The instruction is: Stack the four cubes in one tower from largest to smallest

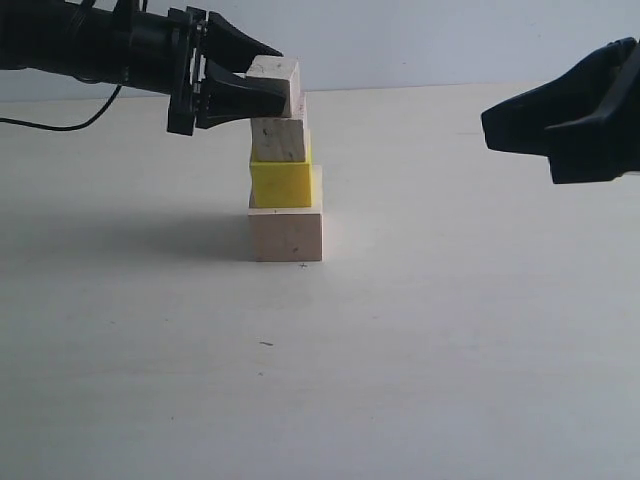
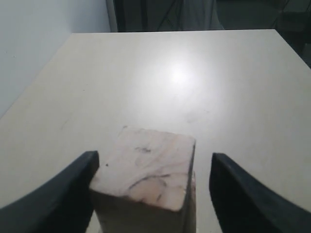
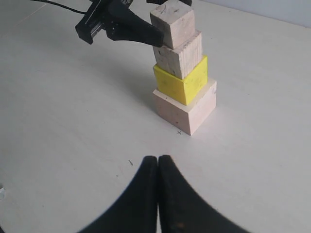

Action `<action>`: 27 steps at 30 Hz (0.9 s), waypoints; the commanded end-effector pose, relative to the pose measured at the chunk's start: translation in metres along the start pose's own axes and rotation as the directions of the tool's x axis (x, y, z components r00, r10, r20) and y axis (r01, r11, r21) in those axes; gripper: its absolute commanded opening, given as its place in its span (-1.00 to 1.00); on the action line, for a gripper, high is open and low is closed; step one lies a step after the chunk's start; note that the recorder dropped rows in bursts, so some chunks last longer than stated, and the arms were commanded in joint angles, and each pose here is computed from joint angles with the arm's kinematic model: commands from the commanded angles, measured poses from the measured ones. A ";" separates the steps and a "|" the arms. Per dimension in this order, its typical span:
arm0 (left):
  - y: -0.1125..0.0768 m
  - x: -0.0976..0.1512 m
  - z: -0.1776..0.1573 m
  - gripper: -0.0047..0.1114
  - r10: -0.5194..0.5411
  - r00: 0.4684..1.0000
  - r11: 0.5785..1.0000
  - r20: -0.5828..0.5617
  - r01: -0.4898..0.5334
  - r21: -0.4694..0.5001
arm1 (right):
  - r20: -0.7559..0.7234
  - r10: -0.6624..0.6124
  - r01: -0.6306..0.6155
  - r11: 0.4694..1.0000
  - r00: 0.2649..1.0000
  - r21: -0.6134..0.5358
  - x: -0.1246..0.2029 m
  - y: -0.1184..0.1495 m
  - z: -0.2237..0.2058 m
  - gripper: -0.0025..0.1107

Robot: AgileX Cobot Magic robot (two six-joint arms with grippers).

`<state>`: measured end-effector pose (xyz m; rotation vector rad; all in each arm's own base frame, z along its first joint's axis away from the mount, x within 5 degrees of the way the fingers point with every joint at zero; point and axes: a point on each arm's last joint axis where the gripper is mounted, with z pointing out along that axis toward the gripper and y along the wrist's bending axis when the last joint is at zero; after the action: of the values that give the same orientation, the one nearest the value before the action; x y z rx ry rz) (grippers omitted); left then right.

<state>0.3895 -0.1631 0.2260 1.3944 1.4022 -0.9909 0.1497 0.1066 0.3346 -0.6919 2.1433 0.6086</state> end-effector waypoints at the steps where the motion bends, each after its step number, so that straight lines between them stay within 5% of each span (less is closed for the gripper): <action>1: 0.001 0.000 0.001 0.16 -0.008 1.000 1.000 0.010 0.008 0.001 | 0.009 -0.009 0.009 1.000 1.000 0.011 0.000 -0.001 -0.001 -0.96; 5: 0.001 0.000 0.001 0.11 -0.009 1.000 1.000 0.012 0.009 0.000 | 0.009 -0.009 0.009 1.000 1.000 0.011 0.000 -0.001 -0.001 -0.96; 11: 0.001 0.000 0.001 -0.22 -0.008 1.000 1.000 0.010 0.008 0.002 | 0.009 -0.009 0.009 1.000 1.000 0.011 0.000 -0.001 -0.001 -0.96; 27: 0.001 -0.001 0.001 -0.23 -0.010 1.000 1.000 0.015 0.010 -0.001 | 0.009 -0.009 0.009 1.000 1.000 0.011 0.000 -0.001 -0.001 -0.96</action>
<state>0.3897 -0.1631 0.2264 1.3947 1.4009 -0.9898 0.1497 0.1066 0.3346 -0.6942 2.1422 0.6074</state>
